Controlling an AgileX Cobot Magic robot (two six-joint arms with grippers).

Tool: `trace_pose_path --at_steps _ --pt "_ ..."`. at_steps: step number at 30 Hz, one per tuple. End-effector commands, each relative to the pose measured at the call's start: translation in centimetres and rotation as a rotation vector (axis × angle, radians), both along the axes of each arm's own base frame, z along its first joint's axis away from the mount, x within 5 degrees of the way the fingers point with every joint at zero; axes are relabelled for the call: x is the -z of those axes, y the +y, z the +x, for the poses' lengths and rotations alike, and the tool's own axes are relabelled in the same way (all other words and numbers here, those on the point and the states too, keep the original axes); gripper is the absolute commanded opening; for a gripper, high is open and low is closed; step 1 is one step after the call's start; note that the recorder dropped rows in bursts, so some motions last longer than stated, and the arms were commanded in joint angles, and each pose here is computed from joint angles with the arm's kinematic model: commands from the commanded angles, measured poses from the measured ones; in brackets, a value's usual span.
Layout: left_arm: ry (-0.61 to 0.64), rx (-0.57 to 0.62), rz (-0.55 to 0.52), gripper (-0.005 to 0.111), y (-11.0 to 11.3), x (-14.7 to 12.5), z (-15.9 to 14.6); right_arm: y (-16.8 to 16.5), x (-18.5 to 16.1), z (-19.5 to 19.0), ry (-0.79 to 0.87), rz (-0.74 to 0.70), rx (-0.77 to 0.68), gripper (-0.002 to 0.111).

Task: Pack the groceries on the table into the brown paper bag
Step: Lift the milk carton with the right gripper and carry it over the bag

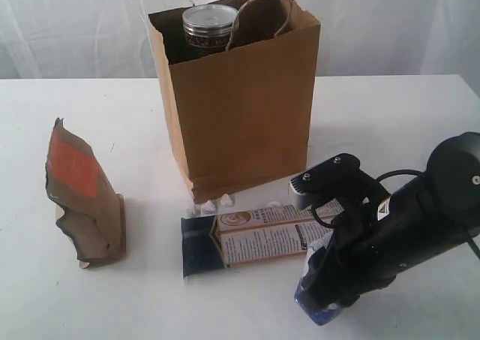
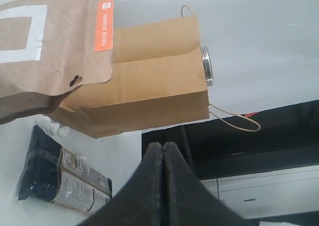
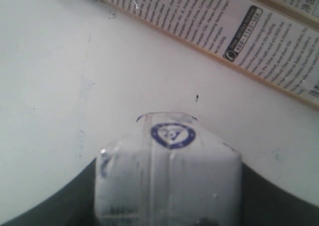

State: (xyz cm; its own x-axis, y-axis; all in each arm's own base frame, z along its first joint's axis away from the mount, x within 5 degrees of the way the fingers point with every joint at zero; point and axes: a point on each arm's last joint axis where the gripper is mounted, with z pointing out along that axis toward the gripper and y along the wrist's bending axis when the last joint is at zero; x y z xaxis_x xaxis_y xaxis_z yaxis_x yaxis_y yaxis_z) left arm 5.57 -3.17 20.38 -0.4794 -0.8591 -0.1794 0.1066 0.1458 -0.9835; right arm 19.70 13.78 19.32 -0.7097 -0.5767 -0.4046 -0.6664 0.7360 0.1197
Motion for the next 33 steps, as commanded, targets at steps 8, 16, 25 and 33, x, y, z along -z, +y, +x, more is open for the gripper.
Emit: trace_pose_path --at_steps 8,16,25,33 --pt "-0.116 0.001 0.213 0.0 -0.03 0.11 -0.05 0.0 -0.09 0.03 -0.016 0.005 0.0 0.012" --pt "-0.326 -0.011 0.707 0.0 0.16 0.62 0.05 0.01 -0.1 0.04 -0.018 0.006 0.001 0.012" --pt "-0.444 -0.008 0.917 0.0 0.16 0.62 0.05 0.04 -0.15 0.18 -0.033 0.011 0.005 0.012" --pt "-0.605 0.009 1.293 0.0 0.32 0.97 0.11 0.04 -0.16 0.21 -0.035 0.013 0.009 0.012"
